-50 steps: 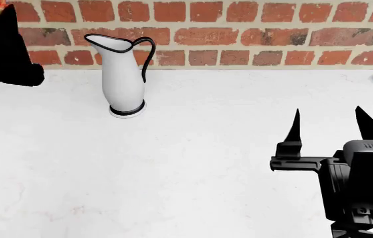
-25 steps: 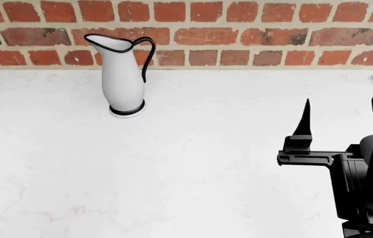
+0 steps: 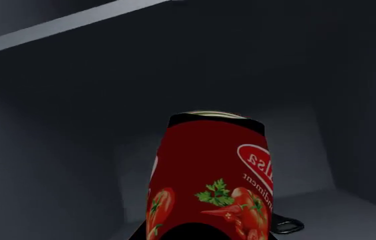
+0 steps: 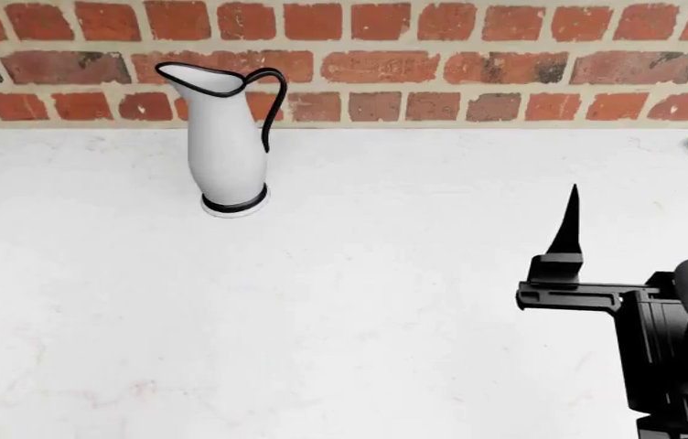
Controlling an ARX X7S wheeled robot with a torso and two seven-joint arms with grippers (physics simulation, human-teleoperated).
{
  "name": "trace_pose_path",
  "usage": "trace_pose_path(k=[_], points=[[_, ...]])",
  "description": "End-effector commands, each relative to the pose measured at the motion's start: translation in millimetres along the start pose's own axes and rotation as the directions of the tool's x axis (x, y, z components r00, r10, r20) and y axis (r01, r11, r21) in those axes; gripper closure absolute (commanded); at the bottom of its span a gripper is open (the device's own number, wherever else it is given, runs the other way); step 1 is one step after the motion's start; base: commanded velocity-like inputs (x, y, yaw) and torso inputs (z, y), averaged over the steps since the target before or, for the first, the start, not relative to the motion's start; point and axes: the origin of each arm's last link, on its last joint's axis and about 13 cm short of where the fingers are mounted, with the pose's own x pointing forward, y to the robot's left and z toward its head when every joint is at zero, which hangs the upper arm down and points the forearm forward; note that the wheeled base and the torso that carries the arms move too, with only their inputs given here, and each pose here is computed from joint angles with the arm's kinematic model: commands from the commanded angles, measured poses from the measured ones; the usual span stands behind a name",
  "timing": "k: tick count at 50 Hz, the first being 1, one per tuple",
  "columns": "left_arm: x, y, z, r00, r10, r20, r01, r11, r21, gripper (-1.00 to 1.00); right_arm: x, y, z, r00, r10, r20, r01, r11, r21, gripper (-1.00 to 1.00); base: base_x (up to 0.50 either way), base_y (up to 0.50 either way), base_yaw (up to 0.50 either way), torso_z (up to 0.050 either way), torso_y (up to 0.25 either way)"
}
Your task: Pick the salsa and jam from the counter and place them in the cabinets closest to them.
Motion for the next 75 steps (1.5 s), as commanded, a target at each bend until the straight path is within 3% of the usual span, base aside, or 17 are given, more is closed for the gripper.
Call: trace_pose_path(k=[1,13,21,26,42,43,59,75], points=[[41.2,-6.8,-4.8,0.999,-0.007,-0.037,0.006,0.999,-0.035,1.00,-0.7,-0.7,1.7,1.000,-0.003,0.004,0.003,1.000,-0.002,-1.00,0.00,0.00,0.00,0.000,0.000],[62.1,-35.5,-31.5,0.981,-0.155,-0.114,0.129,0.970,-0.208,1.00,0.4,0.3,-0.3,1.000,-0.003,0.002,0.003,1.000,0.001,-1.00,0.00,0.00,0.00,0.000,0.001],[67.2,-48.7,-53.0,0.967,-0.190,-0.167,0.152,0.964,-0.218,1.00,-1.3,0.0,-2.5,1.000,-0.007,-0.003,0.007,1.000,0.001,-1.00,0.00,0.00,0.00,0.000,0.000],[69.9,-59.0,-71.7,0.952,-0.200,-0.232,0.158,0.970,-0.187,1.00,-1.4,-0.1,-2.0,1.000,-0.006,-0.003,0.006,1.000,0.000,-1.00,0.00,0.00,0.00,0.000,0.000],[70.4,-88.0,-139.4,0.864,-0.235,-0.445,0.205,0.972,-0.114,1.00,-3.7,-0.3,-6.1,1.000,-0.015,-0.009,0.015,1.000,0.006,-1.00,0.00,0.00,0.00,0.000,0.000],[70.0,-88.5,-143.7,0.859,-0.229,-0.459,0.204,0.973,-0.104,-1.00,-3.9,-0.3,-6.2,1.000,-0.015,-0.010,0.015,1.000,0.005,-1.00,0.01,0.00,0.00,0.000,0.000],[68.9,-88.8,-156.8,0.841,-0.212,-0.499,0.207,0.976,-0.066,-1.00,-0.9,1.8,-6.0,1.000,-0.010,-0.007,0.010,1.000,0.005,-1.00,0.00,0.00,0.00,0.000,0.000],[71.3,-82.6,-144.6,0.867,-0.219,-0.447,0.209,0.975,-0.071,-1.00,-2.3,2.2,-7.6,1.000,-0.006,-0.010,0.006,1.000,0.006,-1.00,0.00,0.00,0.00,0.000,0.000]])
